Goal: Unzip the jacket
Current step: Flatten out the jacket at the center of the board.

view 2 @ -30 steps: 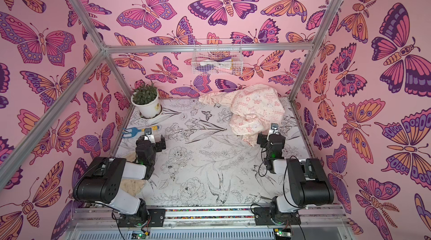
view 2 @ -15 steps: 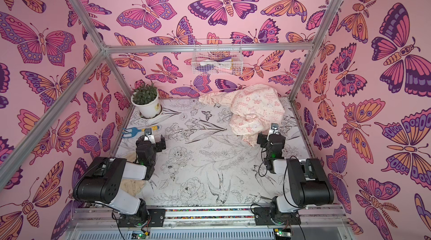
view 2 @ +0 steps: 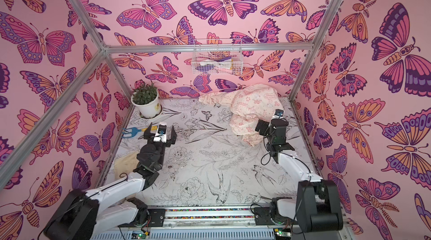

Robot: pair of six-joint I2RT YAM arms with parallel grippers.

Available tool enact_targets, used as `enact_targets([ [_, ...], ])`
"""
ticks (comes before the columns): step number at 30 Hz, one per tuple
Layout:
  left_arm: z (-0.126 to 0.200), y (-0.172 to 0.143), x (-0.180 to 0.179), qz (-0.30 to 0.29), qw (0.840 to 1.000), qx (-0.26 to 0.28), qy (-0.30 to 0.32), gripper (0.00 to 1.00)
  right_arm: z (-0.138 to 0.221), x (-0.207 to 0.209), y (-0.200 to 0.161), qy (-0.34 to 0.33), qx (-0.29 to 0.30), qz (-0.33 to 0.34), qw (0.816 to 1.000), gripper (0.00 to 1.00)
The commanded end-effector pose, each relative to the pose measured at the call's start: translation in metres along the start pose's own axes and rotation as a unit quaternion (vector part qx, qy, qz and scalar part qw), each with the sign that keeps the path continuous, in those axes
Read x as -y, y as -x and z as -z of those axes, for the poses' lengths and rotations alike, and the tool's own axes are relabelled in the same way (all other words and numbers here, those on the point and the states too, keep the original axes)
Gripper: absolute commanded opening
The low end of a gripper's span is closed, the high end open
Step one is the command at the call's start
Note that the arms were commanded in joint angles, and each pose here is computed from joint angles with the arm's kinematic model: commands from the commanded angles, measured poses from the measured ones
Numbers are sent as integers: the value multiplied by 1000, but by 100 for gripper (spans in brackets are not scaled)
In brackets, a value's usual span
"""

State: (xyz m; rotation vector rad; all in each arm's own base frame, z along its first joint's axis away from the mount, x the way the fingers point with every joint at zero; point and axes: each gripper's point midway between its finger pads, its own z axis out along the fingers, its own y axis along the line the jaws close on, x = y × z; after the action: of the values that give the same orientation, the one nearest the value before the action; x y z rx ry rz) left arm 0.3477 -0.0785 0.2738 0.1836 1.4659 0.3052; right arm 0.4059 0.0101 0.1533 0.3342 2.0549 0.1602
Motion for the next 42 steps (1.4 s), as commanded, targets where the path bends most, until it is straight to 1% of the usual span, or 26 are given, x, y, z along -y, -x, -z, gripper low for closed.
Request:
enact_targets([
  [1,11,-22,-4,16,995,-101,-12,100,-15,-17,-38,32,-108,-45,993,96],
  [2,13,-18,-1,29,995,-96,-26,100,-20,-20,-41,35,-122,-48,991,96],
  [4,21,-11,13,44,992,-83,-81,100,-31,-25,-48,35,-152,-50,987,95],
  [6,26,-10,20,64,989,-83,-106,100,-42,-30,-59,31,-181,-42,982,95],
  [8,30,-12,32,71,983,-91,-142,100,-52,-32,-65,23,-200,-35,979,95],
  [10,33,-19,45,72,976,-107,-174,100,-64,-34,-71,15,-217,-26,976,92],
  [14,40,-38,70,70,960,-144,-230,100,-85,-38,-73,12,-228,-19,973,85],
  [17,44,-50,90,67,946,-168,-270,100,-93,-49,-69,25,-243,-13,970,70],
  [18,45,-52,96,65,941,-173,-284,100,-93,-54,-65,30,-243,-9,969,62],
  [19,46,-54,101,63,937,-178,-294,100,-90,-61,-59,38,-240,-3,970,51],
  [20,45,-55,104,62,936,-181,-296,100,-88,-66,-52,43,-235,1,971,42],
  [21,41,-56,106,60,936,-186,-294,99,-82,-75,-43,53,-231,8,972,29],
  [22,39,-56,109,55,936,-188,-294,100,-76,-86,-33,71,-230,17,970,18],
  [24,43,-49,124,39,930,-171,-322,100,-58,-99,-13,88,-232,35,968,4],
  [25,46,-45,132,30,928,-157,-337,100,-47,-104,-2,93,-229,46,968,0],
  [27,49,-41,144,16,922,-138,-361,100,-24,-107,23,94,-215,61,970,0],
  [29,53,-38,155,2,913,-127,-388,100,2,-107,46,90,-194,75,974,0],
  [31,57,-36,168,-15,901,-115,-417,100,37,-109,71,98,-162,82,978,0],
  [34,64,-29,186,-45,883,-82,-460,100,84,-114,99,121,-116,83,982,0],
  [37,63,-17,198,-57,872,-47,-483,100,127,-116,122,136,-78,82,984,0],
  [39,59,-22,210,-65,863,-48,-498,100,156,-121,135,157,-54,78,983,0],
  [42,52,-23,221,-73,856,-46,-510,100,194,-128,149,193,-25,64,979,0],
])
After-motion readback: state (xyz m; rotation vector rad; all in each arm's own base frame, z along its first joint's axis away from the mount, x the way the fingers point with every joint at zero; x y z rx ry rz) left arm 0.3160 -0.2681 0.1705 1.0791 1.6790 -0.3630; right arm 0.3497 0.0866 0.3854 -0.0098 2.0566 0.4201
